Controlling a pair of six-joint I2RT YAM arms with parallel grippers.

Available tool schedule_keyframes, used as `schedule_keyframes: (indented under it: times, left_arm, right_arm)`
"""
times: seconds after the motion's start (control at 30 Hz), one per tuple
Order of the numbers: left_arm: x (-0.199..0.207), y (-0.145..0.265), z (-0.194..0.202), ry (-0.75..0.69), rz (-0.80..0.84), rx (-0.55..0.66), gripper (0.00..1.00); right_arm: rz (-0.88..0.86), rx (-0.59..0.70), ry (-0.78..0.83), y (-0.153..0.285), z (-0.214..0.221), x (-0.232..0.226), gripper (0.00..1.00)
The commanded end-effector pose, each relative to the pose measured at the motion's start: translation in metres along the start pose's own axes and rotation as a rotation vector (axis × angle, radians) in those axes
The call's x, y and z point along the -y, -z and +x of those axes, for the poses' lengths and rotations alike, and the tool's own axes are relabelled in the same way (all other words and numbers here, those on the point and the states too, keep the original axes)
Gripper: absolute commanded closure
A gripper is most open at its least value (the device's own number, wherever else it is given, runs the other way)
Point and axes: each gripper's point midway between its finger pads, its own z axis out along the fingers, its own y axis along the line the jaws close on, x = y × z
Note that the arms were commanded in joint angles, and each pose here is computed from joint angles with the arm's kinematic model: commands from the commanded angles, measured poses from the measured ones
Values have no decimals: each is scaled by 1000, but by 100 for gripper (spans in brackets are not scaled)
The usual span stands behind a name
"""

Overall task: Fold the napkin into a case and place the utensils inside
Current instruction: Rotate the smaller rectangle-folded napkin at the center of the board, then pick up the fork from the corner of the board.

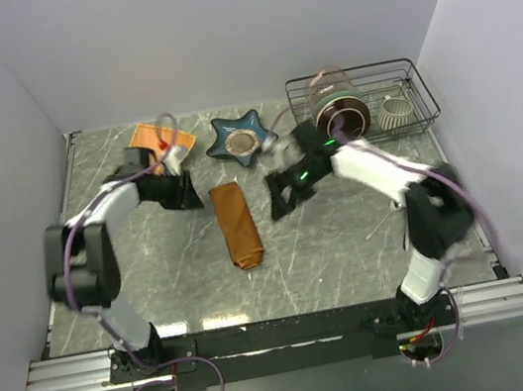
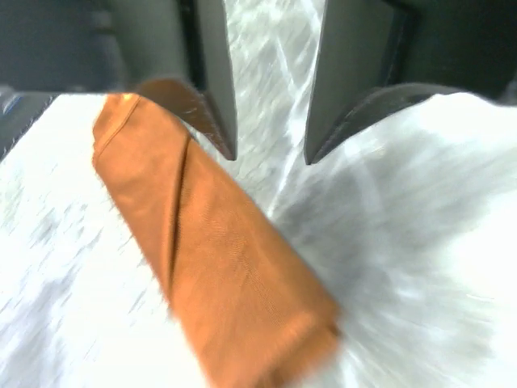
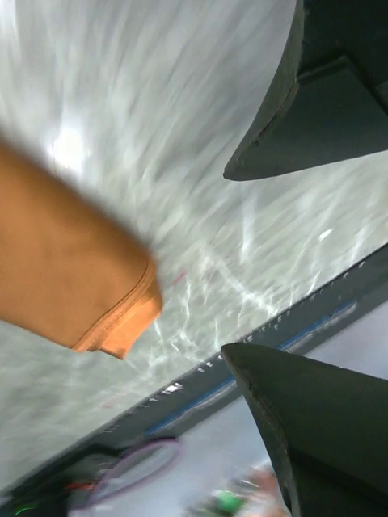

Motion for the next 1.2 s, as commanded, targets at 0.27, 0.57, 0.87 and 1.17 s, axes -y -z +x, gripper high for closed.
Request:
schedule_keyframes:
  times: [0.27, 0.57, 0.87, 1.17]
  left_arm:
    - [80, 188, -161, -432, -217, 746, 33]
    - [63, 172, -158, -7, -183, 771, 42]
    - [45, 162, -146, 49, -239, 739, 45]
    - [39, 151, -150, 49, -234, 703, 46]
  right_arm:
    - [666, 488, -555, 204, 47, 97, 19]
    - [792, 430, -958, 193, 135, 158, 32]
    - [899, 310, -1052, 200, 167, 208, 45]
    - [974, 187, -985, 213, 171, 240, 53]
